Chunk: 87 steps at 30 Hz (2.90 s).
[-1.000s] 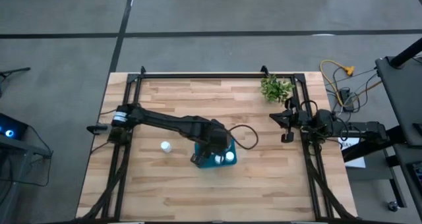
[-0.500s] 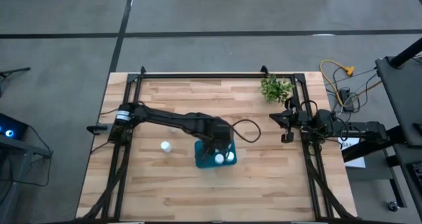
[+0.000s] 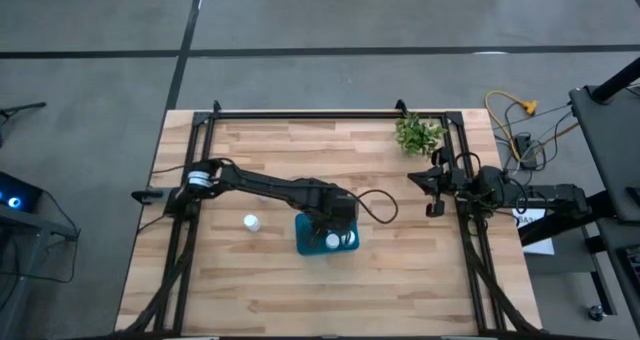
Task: Pick and place pill bottles into a basket
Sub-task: Put the medicine bottle into the blue bin
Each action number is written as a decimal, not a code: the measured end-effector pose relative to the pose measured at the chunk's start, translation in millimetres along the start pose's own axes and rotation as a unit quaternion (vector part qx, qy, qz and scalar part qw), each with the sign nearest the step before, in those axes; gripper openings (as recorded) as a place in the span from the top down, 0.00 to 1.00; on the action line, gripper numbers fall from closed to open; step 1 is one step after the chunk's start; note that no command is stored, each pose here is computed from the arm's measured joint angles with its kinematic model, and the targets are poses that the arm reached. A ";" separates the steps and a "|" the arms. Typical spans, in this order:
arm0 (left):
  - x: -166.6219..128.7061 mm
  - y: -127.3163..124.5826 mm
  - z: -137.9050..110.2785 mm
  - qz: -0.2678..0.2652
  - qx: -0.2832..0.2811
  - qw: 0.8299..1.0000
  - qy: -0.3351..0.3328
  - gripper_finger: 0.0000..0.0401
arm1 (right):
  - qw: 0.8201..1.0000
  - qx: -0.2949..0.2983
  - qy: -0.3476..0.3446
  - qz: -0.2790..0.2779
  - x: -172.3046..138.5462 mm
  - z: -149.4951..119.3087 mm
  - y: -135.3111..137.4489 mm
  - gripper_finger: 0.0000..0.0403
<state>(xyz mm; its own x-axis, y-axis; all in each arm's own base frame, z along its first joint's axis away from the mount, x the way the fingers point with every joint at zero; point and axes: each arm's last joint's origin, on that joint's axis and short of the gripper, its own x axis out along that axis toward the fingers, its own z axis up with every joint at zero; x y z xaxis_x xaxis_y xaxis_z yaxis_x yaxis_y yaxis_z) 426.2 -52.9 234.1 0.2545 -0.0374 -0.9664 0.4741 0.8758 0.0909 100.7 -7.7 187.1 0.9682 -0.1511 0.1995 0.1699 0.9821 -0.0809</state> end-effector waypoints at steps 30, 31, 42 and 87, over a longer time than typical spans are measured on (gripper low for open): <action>15.0 4.8 1.7 0.019 0.005 1.000 0.010 0.24 | 1.000 0.000 0.002 0.000 0.0 -0.3 0.0 0.98; 15.0 4.8 1.7 0.019 0.005 1.000 0.010 0.23 | 1.000 0.000 0.002 0.000 0.0 -0.3 0.0 0.98; 1.4 2.7 -2.3 0.015 -0.021 0.999 0.019 0.22 | 1.000 -0.001 0.011 0.001 0.0 -2.2 0.2 0.98; -73.9 -54.4 -123.5 -0.002 -0.140 0.987 0.082 0.91 | 1.000 0.002 0.016 0.001 0.4 -3.1 0.4 0.98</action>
<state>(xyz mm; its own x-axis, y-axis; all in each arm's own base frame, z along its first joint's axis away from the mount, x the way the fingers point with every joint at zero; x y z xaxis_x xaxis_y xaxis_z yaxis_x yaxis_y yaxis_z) 277.5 -38.3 270.9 0.1030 0.0169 -0.9945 0.2181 0.9752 0.0391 101.7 -7.8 184.2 0.9740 -0.1517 0.1682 0.1665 0.9830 -0.0772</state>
